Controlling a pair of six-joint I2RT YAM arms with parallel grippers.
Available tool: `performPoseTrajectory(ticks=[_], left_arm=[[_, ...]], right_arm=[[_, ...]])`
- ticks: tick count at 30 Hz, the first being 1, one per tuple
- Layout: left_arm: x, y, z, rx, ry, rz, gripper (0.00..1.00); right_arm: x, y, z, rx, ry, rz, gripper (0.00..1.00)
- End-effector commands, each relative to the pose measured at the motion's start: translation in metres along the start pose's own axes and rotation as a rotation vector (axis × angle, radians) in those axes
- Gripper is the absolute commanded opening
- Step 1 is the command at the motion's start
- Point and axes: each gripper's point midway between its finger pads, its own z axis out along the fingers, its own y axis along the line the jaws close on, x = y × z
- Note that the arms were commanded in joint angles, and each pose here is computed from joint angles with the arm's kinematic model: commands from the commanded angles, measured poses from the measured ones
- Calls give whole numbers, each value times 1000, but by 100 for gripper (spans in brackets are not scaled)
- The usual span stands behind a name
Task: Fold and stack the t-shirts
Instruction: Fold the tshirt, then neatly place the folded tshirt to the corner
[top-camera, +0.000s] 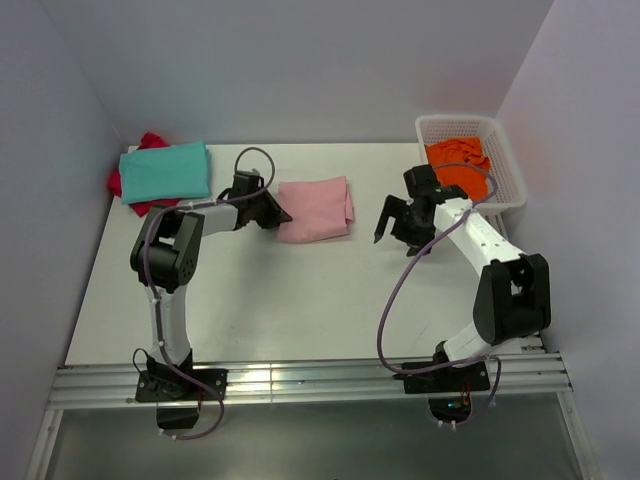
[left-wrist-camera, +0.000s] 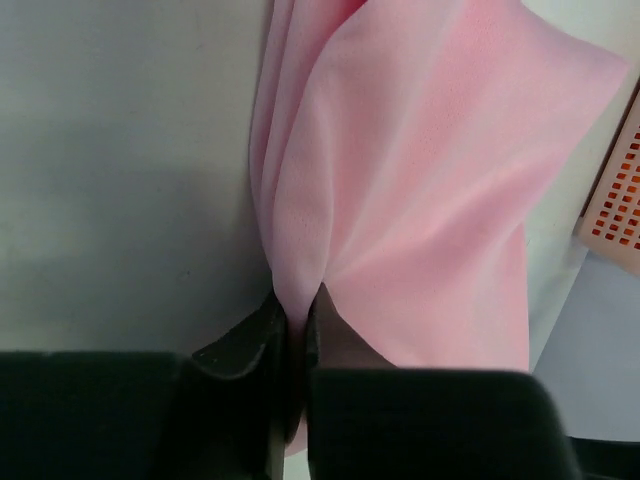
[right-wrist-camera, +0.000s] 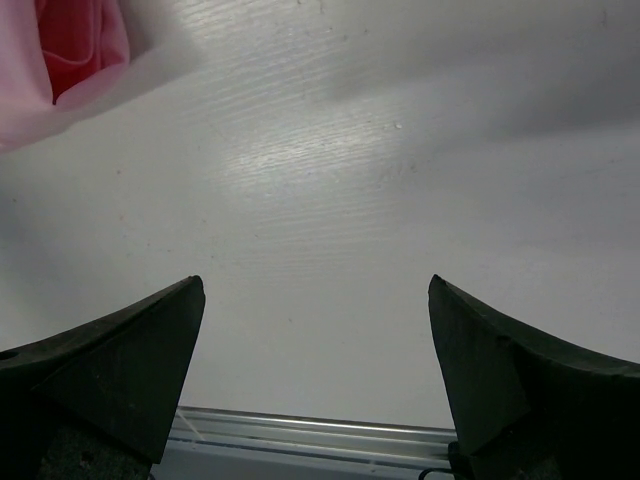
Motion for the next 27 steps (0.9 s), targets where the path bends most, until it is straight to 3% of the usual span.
performPoseTrajectory(ticks=[1, 7, 16, 27], left_arm=[[3, 10, 8, -48, 15, 8, 8], [-17, -17, 5, -25, 13, 60, 1], [-110, -83, -34, 26, -110, 167, 2], [-193, -52, -55, -39, -194, 162, 1]], right_arm=[[-9, -4, -12, -27, -45, -1, 100], [-14, -5, -16, -42, -56, 18, 100], [-13, -8, -23, -62, -71, 30, 100], [11, -32, -20, -50, -55, 36, 100]])
